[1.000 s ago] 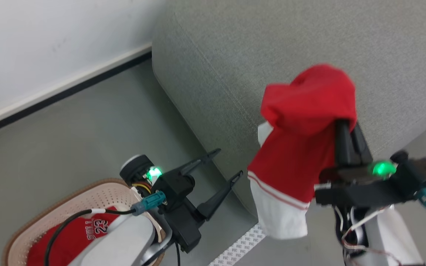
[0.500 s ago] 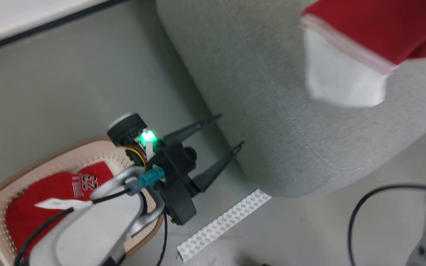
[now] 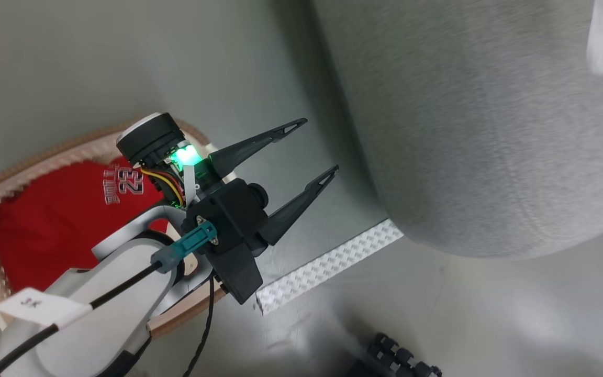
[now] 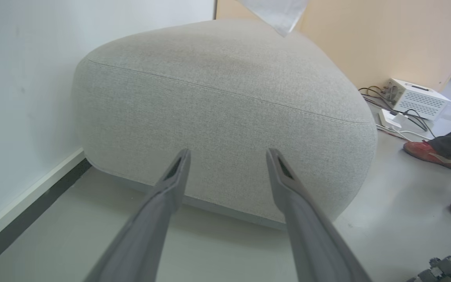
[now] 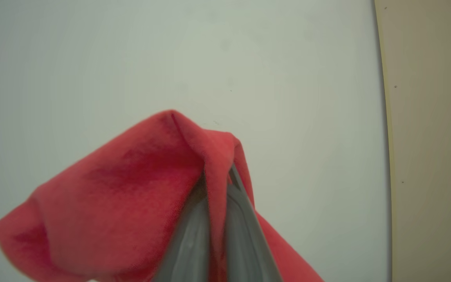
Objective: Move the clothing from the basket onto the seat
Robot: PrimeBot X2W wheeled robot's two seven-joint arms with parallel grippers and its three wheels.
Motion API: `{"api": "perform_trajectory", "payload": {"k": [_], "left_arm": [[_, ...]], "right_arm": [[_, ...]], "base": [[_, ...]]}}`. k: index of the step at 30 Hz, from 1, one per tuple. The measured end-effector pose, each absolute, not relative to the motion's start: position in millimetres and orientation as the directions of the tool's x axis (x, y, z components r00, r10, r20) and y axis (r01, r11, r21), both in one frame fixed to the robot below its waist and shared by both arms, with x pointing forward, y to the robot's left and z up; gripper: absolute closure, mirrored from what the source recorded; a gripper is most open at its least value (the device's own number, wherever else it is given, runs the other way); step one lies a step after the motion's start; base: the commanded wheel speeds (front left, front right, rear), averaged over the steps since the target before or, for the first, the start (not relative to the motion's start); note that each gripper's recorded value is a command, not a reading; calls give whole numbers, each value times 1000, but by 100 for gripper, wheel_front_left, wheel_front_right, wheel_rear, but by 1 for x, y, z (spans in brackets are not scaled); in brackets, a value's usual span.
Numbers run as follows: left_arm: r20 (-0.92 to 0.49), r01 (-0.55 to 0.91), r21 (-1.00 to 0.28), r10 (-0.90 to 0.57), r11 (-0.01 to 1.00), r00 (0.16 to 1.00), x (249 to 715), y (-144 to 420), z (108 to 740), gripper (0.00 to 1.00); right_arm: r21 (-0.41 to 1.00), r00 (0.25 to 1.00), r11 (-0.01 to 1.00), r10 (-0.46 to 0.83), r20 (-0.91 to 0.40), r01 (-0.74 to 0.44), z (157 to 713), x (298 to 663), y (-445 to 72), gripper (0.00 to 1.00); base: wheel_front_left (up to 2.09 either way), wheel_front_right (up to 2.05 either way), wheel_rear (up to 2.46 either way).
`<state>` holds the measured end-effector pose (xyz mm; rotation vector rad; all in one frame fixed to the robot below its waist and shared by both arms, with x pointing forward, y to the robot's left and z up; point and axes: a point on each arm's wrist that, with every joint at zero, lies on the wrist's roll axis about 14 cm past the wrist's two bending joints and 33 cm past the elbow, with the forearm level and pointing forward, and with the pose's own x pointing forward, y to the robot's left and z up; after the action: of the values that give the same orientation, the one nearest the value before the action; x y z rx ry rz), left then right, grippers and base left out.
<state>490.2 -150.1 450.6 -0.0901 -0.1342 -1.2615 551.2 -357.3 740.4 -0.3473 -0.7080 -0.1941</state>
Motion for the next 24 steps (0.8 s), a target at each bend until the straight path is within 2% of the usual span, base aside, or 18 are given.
{"api": "perform_trajectory", "payload": {"k": [5, 10, 14, 18, 24], "left_arm": [[100, 945, -41, -940, 325, 327, 496, -140, 417, 0], [62, 937, -69, -936, 342, 346, 498, -131, 393, 0], [40, 931, -80, -932, 355, 359, 499, -125, 384, 0], [35, 924, -89, -926, 373, 377, 501, -122, 385, 0], [26, 921, -98, -924, 377, 381, 498, -120, 385, 0]], "right_arm": [[-263, 775, 912, -87, 627, 315, 711, 575, -372, 100], [-284, 844, 892, -170, 509, 351, 655, 596, -398, 100], [-251, 864, 866, -321, 387, 433, 598, 593, -435, 100], [-211, 860, 849, -418, 292, 484, 560, 585, -453, 100], [-197, 868, 845, -480, 128, 497, 503, 578, -456, 100]], "base": [[0, 0, 0], [0, 0, 0], [0, 0, 0], [0, 0, 0], [0, 0, 0]]}}
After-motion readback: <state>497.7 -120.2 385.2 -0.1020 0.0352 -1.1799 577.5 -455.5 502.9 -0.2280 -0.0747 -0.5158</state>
